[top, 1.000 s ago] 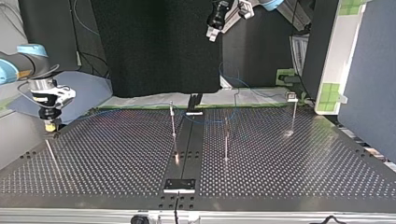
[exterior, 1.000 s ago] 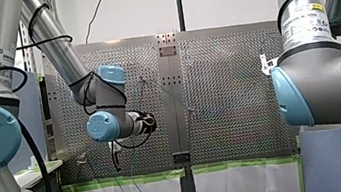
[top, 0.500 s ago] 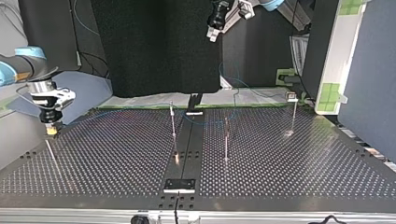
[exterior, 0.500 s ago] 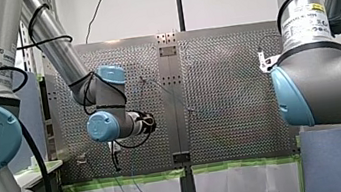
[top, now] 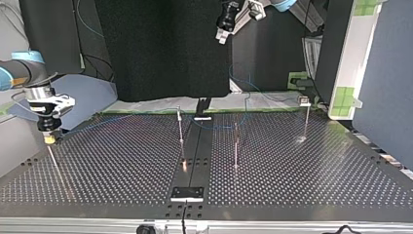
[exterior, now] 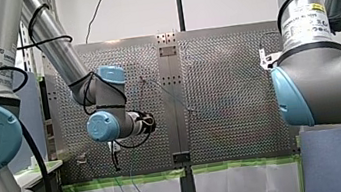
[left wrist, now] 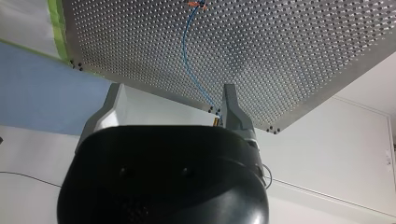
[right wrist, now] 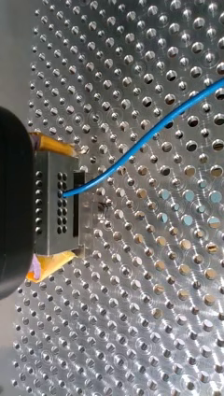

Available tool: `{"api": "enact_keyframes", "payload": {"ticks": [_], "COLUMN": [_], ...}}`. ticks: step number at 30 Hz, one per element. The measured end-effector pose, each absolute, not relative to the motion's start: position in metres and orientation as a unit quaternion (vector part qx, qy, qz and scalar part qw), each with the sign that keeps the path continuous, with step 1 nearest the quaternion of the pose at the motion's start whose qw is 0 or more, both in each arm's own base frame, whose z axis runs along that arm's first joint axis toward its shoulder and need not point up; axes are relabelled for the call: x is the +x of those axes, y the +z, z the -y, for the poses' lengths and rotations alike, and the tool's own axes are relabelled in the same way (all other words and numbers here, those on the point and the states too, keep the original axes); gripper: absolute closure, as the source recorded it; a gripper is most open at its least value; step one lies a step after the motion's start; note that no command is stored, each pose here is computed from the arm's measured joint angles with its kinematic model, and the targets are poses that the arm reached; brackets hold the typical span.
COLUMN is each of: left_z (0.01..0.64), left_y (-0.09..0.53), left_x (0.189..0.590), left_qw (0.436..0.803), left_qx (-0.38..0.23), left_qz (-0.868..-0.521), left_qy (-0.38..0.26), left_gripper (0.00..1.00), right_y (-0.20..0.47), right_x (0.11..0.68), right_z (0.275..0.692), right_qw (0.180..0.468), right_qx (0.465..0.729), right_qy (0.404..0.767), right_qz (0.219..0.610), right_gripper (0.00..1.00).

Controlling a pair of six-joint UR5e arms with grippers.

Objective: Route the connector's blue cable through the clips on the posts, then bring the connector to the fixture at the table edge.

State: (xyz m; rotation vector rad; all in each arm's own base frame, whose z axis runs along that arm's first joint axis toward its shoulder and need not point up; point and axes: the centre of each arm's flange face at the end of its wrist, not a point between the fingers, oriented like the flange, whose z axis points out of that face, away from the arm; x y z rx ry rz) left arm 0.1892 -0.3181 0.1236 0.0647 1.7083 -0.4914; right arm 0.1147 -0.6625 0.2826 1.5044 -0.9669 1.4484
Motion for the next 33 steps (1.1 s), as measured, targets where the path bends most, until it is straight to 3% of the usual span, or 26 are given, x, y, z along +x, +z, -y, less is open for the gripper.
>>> {"api": "enact_keyframes", "payload": {"ticks": [33], "left_z": [0.3177], "left_y": [0.1236], "left_x": [0.1898], "left_qw": [0.630], "left_qx": [0.027], "left_qz": [-0.746], "left_qy": [-0.214], "left_gripper": [0.00], "right_y": [0.2773], "right_x": [0.1154], "right_z": [0.6663], "right_qw": [0.400], "right_qx": [0.595], "right_qy": [0.586], "right_qz": [0.378], "right_gripper": [1.00]}}
